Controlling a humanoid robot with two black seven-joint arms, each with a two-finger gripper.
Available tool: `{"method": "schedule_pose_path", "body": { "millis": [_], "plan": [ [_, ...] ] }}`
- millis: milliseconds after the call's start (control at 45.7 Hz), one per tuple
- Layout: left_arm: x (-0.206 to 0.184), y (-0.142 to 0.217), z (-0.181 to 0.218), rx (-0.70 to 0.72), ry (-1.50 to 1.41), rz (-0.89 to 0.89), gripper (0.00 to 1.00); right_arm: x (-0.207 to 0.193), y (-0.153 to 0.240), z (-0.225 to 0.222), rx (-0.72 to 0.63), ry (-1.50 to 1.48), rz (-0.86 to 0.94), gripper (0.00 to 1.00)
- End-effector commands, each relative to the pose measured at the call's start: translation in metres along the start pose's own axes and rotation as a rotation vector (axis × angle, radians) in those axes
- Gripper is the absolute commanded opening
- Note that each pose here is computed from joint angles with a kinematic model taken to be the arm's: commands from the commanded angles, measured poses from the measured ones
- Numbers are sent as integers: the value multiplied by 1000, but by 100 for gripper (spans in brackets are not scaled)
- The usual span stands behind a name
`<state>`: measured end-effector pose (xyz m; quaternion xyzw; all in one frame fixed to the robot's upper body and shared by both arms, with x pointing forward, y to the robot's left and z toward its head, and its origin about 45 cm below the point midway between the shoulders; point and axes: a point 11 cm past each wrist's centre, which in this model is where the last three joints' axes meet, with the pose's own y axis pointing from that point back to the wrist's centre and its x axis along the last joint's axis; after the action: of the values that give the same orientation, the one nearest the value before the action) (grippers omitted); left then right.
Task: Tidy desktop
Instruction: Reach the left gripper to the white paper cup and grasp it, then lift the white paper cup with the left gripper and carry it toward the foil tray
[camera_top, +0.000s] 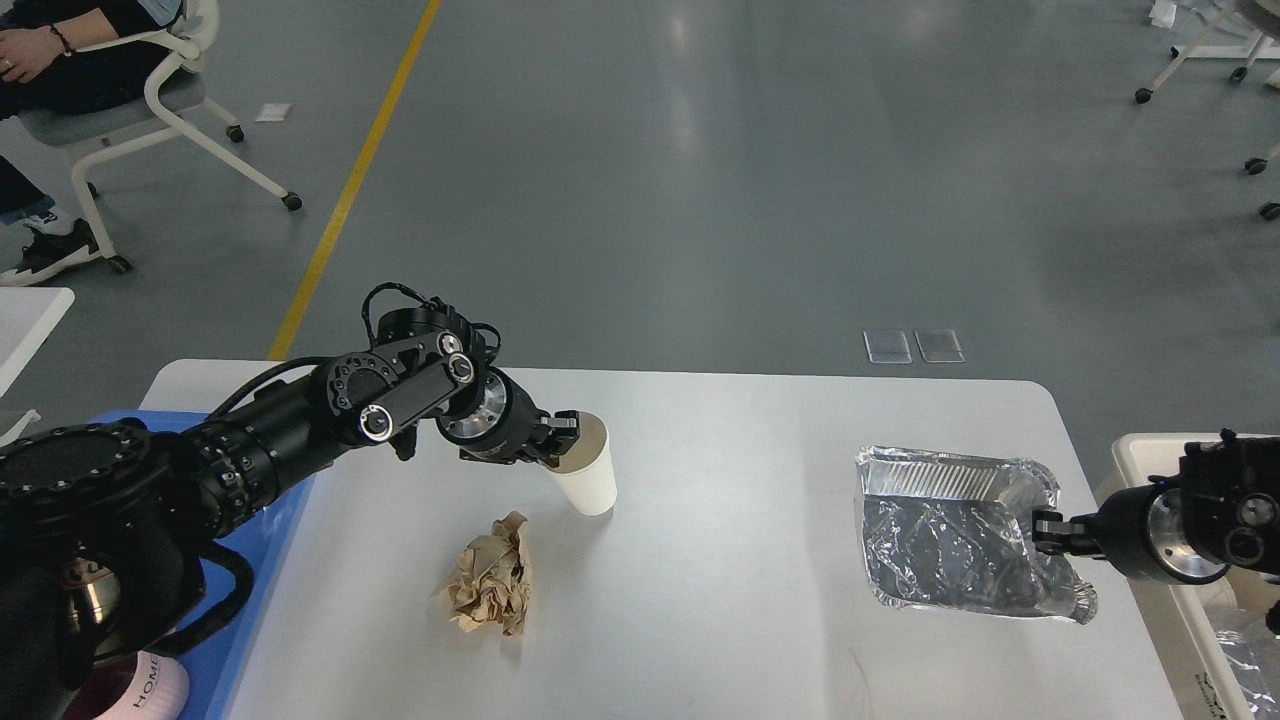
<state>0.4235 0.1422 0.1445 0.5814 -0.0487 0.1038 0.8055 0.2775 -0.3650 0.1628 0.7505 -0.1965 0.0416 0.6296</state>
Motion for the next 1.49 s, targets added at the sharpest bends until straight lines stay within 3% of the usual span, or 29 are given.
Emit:
{"method": "schedule_pose_path", "body": {
  "millis": [0, 285, 504, 701, 1139, 1292, 1467],
  "plan": [
    [17, 27, -25, -7, 19, 15, 0, 0, 0, -3, 6, 6, -9, 0],
    [62, 96, -67, -76, 147, 120, 0, -10, -1, -15, 28, 22, -58, 0],
    [85, 137, -72, -127, 185, 184, 0, -12, -1, -42, 82, -19, -96, 0],
    [96, 153, -58, -152, 182, 213, 0, -10, -9, -71, 111, -26, -114, 0],
    [102, 161, -39, -170, 155, 230, 0, 9, -40, -107, 18, -49, -112, 0],
    [103, 162, -7, -201, 115, 218, 0, 13, -39, -120, 17, -13, -109, 0],
    [112, 188, 43, -234, 56, 235, 0, 13, -41, -128, 12, 21, -110, 0]
  ]
}}
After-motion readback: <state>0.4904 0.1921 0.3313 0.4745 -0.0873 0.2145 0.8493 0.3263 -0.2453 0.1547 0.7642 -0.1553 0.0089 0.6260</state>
